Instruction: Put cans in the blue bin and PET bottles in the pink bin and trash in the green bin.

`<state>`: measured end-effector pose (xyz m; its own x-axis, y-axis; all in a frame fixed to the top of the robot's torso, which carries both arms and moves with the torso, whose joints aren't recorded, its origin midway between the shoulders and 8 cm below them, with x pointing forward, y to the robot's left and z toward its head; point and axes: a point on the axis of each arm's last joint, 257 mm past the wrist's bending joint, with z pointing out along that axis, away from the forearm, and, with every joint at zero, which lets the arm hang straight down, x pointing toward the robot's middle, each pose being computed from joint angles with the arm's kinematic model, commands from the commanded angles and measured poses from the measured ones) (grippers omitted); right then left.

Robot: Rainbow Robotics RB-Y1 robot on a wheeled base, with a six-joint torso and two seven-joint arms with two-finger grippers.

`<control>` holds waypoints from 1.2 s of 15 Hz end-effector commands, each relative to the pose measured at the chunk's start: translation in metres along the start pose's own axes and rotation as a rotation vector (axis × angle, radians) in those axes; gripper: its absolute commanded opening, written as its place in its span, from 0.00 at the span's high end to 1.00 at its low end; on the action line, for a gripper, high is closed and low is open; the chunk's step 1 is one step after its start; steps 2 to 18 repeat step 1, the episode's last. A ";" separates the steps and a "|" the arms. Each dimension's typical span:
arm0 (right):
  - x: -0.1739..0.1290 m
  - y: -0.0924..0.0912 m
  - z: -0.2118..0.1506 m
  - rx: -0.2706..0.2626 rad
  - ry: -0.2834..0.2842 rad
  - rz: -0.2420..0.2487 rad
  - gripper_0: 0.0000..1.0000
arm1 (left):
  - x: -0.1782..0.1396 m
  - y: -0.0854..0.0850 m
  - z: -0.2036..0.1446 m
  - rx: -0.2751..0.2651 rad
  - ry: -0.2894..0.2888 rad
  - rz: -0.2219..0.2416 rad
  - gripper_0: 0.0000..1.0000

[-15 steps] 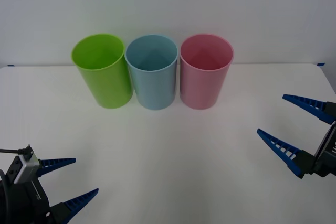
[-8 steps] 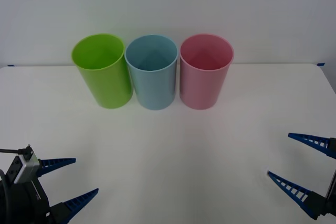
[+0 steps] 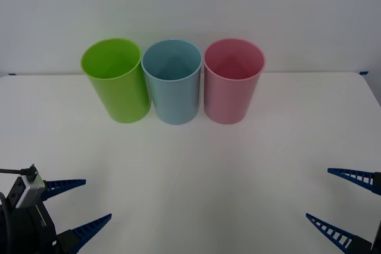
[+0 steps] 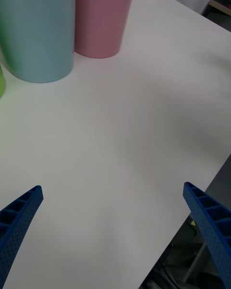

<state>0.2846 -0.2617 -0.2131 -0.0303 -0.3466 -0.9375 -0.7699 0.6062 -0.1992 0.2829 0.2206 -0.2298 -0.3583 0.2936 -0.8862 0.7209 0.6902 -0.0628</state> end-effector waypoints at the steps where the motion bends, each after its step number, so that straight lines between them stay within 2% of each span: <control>1: 0.002 0.000 0.000 -0.001 0.007 0.001 0.00 | 0.000 0.000 0.000 0.000 0.000 0.000 0.00; 18: 0.002 0.000 0.000 -0.001 0.007 0.001 0.00 | 0.000 0.000 0.000 0.000 0.000 0.000 0.00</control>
